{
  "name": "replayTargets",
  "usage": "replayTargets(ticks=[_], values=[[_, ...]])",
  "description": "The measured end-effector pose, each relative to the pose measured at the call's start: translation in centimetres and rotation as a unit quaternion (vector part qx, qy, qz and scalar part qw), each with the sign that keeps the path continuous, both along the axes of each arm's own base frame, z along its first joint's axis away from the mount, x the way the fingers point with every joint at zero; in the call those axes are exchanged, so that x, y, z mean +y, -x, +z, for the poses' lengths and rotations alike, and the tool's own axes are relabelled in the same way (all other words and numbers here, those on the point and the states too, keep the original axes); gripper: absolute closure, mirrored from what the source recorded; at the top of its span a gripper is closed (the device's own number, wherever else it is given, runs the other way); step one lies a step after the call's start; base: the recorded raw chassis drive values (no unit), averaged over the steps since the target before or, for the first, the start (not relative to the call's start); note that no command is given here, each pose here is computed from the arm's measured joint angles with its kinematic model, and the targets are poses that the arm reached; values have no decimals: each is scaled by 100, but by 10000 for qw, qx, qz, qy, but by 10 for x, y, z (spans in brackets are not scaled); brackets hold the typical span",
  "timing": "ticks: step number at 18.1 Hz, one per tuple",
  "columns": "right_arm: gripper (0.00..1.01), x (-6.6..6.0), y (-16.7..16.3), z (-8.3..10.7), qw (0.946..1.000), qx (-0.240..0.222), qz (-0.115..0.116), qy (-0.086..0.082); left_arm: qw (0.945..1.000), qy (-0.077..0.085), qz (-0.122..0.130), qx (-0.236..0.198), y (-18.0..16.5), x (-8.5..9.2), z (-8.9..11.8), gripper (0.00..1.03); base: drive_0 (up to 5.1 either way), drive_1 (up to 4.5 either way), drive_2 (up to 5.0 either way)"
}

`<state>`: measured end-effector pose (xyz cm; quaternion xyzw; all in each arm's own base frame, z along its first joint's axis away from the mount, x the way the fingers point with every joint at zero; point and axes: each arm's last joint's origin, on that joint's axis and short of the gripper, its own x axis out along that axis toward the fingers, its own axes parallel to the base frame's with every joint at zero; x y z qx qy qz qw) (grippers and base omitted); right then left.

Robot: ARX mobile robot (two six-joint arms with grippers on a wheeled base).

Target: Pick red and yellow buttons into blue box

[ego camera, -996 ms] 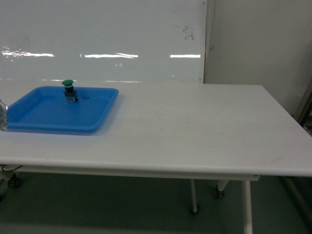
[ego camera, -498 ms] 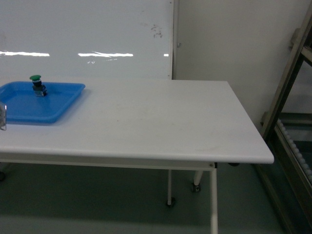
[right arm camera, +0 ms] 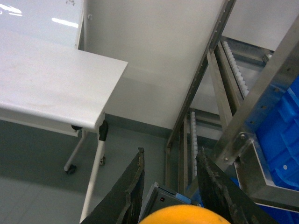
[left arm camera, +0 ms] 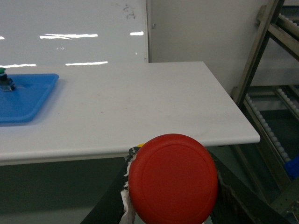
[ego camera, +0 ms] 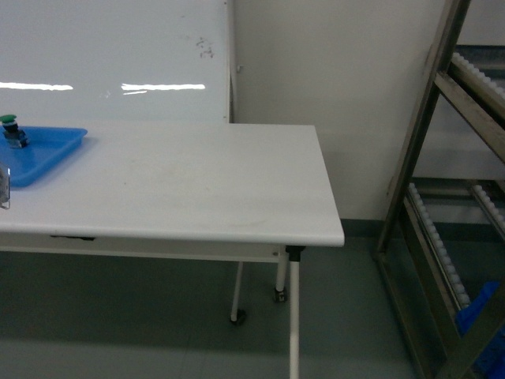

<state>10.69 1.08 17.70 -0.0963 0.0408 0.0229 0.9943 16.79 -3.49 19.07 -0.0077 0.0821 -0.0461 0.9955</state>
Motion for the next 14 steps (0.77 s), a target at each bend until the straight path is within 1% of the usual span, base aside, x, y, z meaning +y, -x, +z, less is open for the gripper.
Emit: replayTargets(ticks=[1, 14], values=[[71, 0, 0, -1, 10000, 36, 0, 4, 10000, -11, 2, 46, 0, 0, -1, 71, 480, -350, -135], [71, 0, 0, 0, 10000, 11, 2, 1, 10000, -6, 2, 24, 0, 0, -1, 71, 490, -340, -130]])
